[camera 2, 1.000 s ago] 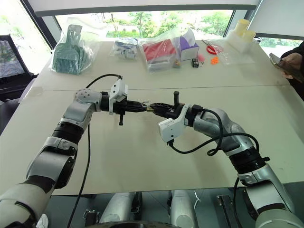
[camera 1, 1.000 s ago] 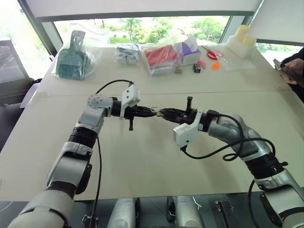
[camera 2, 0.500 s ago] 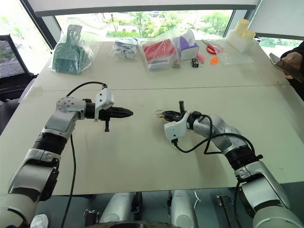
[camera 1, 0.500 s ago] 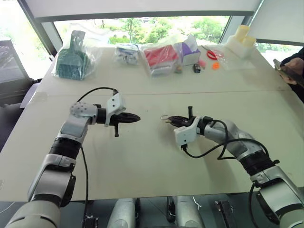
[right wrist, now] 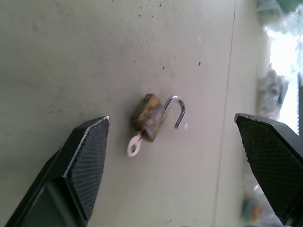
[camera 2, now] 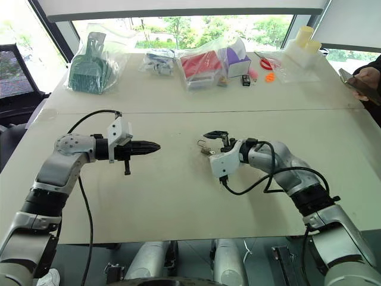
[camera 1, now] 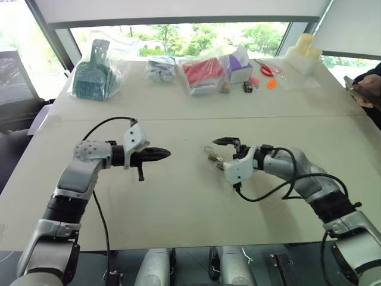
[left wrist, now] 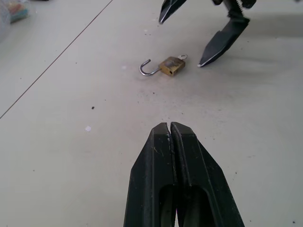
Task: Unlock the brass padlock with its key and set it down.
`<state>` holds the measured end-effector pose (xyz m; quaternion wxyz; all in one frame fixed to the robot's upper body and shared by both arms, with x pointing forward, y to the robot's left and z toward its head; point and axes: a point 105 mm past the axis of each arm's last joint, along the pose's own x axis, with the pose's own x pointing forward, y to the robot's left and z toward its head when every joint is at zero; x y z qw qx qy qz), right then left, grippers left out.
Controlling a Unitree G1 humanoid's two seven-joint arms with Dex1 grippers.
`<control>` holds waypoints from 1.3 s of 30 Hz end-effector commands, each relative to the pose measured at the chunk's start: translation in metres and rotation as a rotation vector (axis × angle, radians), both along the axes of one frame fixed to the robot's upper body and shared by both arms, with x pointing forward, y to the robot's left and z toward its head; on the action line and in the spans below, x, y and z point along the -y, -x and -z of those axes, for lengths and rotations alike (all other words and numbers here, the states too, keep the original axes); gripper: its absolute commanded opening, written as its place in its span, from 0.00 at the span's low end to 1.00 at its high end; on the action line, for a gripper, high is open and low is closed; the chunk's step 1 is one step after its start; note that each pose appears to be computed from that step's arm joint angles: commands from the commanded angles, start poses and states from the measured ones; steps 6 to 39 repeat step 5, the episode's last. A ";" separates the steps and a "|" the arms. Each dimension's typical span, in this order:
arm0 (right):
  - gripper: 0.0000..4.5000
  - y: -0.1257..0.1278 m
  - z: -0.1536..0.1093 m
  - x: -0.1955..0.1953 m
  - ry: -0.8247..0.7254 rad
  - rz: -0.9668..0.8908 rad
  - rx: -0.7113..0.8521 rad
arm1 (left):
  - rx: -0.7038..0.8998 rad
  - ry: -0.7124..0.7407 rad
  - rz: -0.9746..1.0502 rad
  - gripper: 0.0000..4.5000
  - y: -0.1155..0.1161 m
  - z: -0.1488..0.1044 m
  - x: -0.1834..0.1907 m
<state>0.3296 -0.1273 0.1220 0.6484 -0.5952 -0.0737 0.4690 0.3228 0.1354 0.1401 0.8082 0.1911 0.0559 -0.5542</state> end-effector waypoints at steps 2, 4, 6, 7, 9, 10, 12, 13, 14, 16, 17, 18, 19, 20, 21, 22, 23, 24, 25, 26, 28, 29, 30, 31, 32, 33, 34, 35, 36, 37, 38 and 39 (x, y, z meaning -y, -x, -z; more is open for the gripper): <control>0.99 0.008 -0.035 0.008 -0.208 0.097 -0.159 | 0.046 0.010 -0.016 0.00 0.007 -0.014 -0.005; 0.99 0.012 -0.039 0.013 -0.263 0.138 -0.239 | 0.043 0.006 -0.020 0.00 0.012 -0.013 -0.007; 0.99 0.014 -0.041 0.015 -0.293 0.160 -0.283 | 0.043 0.003 -0.022 0.00 0.014 -0.013 -0.008; 0.99 0.014 -0.041 0.015 -0.293 0.160 -0.283 | 0.043 0.003 -0.022 0.00 0.014 -0.013 -0.008; 0.99 0.014 -0.041 0.015 -0.293 0.160 -0.283 | 0.043 0.003 -0.022 0.00 0.014 -0.013 -0.008; 0.99 0.014 -0.041 0.015 -0.293 0.160 -0.283 | 0.043 0.003 -0.022 0.00 0.014 -0.013 -0.008; 0.99 0.014 -0.041 0.015 -0.293 0.160 -0.283 | 0.043 0.003 -0.022 0.00 0.014 -0.013 -0.008; 0.99 0.014 -0.041 0.015 -0.293 0.160 -0.283 | 0.043 0.003 -0.022 0.00 0.014 -0.013 -0.008; 0.99 0.014 -0.041 0.015 -0.293 0.160 -0.283 | 0.043 0.003 -0.022 0.00 0.014 -0.013 -0.008; 0.99 0.014 -0.041 0.015 -0.293 0.160 -0.283 | 0.043 0.003 -0.022 0.00 0.014 -0.013 -0.008; 0.99 0.014 -0.041 0.015 -0.293 0.160 -0.283 | 0.043 0.003 -0.022 0.00 0.014 -0.013 -0.008; 0.99 0.014 -0.041 0.015 -0.293 0.160 -0.283 | 0.043 0.003 -0.022 0.00 0.014 -0.013 -0.008; 0.99 0.014 -0.041 0.015 -0.293 0.160 -0.283 | 0.043 0.003 -0.022 0.00 0.014 -0.013 -0.008; 0.99 0.014 -0.041 0.015 -0.293 0.160 -0.283 | 0.043 0.003 -0.022 0.00 0.014 -0.013 -0.008; 0.99 0.014 -0.041 0.015 -0.293 0.160 -0.283 | 0.043 0.003 -0.022 0.00 0.014 -0.013 -0.008; 0.99 0.014 -0.041 0.015 -0.293 0.160 -0.283 | 0.043 0.003 -0.022 0.00 0.014 -0.013 -0.008; 0.99 0.014 -0.041 0.015 -0.293 0.160 -0.283 | 0.043 0.003 -0.022 0.00 0.014 -0.013 -0.008; 0.99 0.014 -0.041 0.015 -0.293 0.160 -0.283 | 0.043 0.003 -0.022 0.00 0.014 -0.013 -0.008; 0.99 0.014 -0.041 0.015 -0.293 0.160 -0.283 | 0.043 0.003 -0.022 0.00 0.014 -0.013 -0.008; 0.99 0.014 -0.041 0.015 -0.293 0.160 -0.283 | 0.043 0.003 -0.022 0.00 0.014 -0.013 -0.008; 0.99 0.014 -0.041 0.015 -0.293 0.160 -0.283 | 0.043 0.003 -0.022 0.00 0.014 -0.013 -0.008; 0.99 0.014 -0.041 0.015 -0.293 0.160 -0.283 | 0.043 0.003 -0.022 0.00 0.014 -0.013 -0.008; 0.99 0.014 -0.041 0.015 -0.293 0.160 -0.283 | 0.043 0.003 -0.022 0.00 0.014 -0.013 -0.008; 0.99 0.014 -0.041 0.015 -0.293 0.160 -0.283 | 0.043 0.003 -0.022 0.00 0.014 -0.013 -0.008; 0.99 0.014 -0.041 0.015 -0.293 0.160 -0.283 | 0.043 0.003 -0.022 0.00 0.014 -0.013 -0.008; 0.99 0.014 -0.041 0.015 -0.293 0.160 -0.283 | 0.043 0.003 -0.022 0.00 0.014 -0.013 -0.008; 0.99 0.014 -0.041 0.015 -0.293 0.160 -0.283 | 0.043 0.003 -0.022 0.00 0.014 -0.013 -0.008; 0.99 0.014 -0.041 0.015 -0.293 0.160 -0.283 | 0.043 0.003 -0.022 0.00 0.014 -0.013 -0.008; 0.99 0.014 -0.041 0.015 -0.293 0.160 -0.283 | 0.043 0.003 -0.022 0.00 0.014 -0.013 -0.008; 0.99 0.014 -0.041 0.015 -0.293 0.160 -0.283 | 0.043 0.003 -0.022 0.00 0.014 -0.013 -0.008; 0.99 0.014 -0.041 0.015 -0.293 0.160 -0.283 | 0.043 0.003 -0.022 0.00 0.014 -0.013 -0.008; 0.99 0.014 -0.041 0.015 -0.293 0.160 -0.283 | 0.043 0.003 -0.022 0.00 0.014 -0.013 -0.008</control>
